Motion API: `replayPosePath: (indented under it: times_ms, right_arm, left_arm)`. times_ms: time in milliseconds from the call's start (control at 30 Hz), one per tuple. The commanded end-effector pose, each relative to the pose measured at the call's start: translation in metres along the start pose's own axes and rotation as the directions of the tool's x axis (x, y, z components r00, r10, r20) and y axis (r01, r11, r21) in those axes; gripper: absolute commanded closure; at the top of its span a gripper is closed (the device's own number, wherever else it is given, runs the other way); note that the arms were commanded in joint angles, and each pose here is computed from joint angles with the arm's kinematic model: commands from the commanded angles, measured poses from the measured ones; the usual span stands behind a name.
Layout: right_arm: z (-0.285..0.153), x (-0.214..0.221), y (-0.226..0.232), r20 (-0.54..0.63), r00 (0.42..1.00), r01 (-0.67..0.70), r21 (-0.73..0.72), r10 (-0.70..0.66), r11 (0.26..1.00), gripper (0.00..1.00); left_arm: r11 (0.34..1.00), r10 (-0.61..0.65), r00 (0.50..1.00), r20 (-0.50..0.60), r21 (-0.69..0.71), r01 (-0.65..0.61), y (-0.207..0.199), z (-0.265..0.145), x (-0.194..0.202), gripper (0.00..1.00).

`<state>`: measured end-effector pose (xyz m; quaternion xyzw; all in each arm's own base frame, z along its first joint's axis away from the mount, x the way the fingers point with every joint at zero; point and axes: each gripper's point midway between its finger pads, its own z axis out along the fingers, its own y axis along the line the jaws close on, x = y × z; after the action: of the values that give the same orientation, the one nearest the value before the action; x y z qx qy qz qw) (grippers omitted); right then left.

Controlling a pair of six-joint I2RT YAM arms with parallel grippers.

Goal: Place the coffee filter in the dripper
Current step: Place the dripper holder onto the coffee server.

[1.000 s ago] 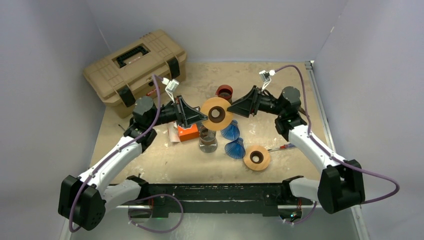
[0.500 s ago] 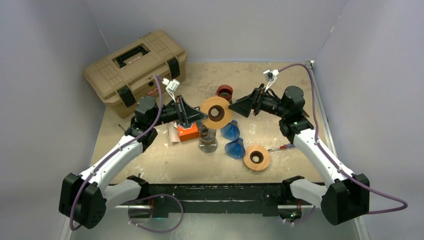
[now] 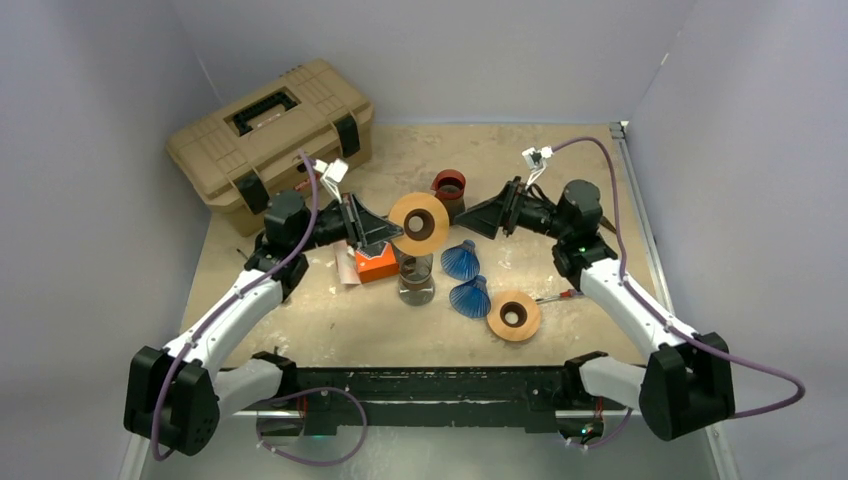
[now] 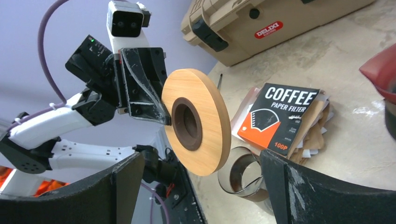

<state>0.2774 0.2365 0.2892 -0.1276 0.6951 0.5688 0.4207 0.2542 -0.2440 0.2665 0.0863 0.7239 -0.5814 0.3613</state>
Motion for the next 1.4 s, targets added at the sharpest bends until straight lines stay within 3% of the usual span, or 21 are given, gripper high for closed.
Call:
replayPosePath:
  times_ms: [0, 467, 567, 733, 800, 867, 1033, 1167, 1367]
  right_arm:
    - [0.002, 0.008, 0.012, -0.012, 0.999, -0.049, -0.111, 0.048, 0.993, 0.04]
    - [0.027, 0.034, 0.044, -0.086, 0.988, -0.145, -0.29, 0.125, 0.946, 0.25]
    - [0.026, 0.031, 0.054, -0.081, 0.988, -0.149, -0.334, 0.129, 0.931, 0.4]
    - [0.023, 0.028, 0.06, -0.07, 0.99, -0.14, -0.347, 0.123, 0.927, 0.84]
    - [0.023, 0.027, 0.06, -0.064, 0.991, -0.135, -0.342, 0.121, 0.93, 0.97]
    - [0.022, 0.028, 0.06, -0.063, 0.991, -0.132, -0.335, 0.117, 0.933, 1.0]
    - [0.02, 0.031, 0.057, -0.072, 0.992, -0.121, -0.306, 0.103, 0.944, 1.0]
    - [0.02, 0.035, 0.054, -0.091, 0.991, -0.118, -0.281, 0.096, 0.952, 1.0]
    - [0.021, 0.035, 0.045, -0.099, 0.991, -0.108, -0.209, 0.089, 0.972, 1.0]
  left_arm:
    - [0.996, 0.027, 0.999, 0.031, 0.088, -0.029, -0.019, -0.013, -0.006, 1.0]
    - [0.97, 0.049, 0.996, 0.071, 0.233, -0.064, -0.05, -0.023, -0.01, 1.0]
    - [0.971, 0.042, 0.997, 0.066, 0.231, -0.056, -0.047, -0.022, -0.008, 1.0]
    - [0.974, 0.033, 0.997, 0.068, 0.222, -0.048, -0.042, -0.022, -0.006, 1.0]
    - [0.975, 0.029, 0.997, 0.065, 0.22, -0.043, -0.04, -0.021, -0.005, 1.0]
    - [0.976, 0.025, 0.998, 0.064, 0.213, -0.038, -0.037, -0.02, -0.004, 1.0]
    - [0.988, 0.03, 0.997, 0.067, 0.148, -0.039, -0.021, -0.017, -0.003, 0.8]
    - [0.995, 0.063, 0.994, 0.089, 0.073, -0.07, -0.01, -0.017, -0.006, 0.48]
    - [0.982, 0.15, 0.982, 0.118, -0.133, -0.134, 0.01, -0.027, -0.018, 0.13]
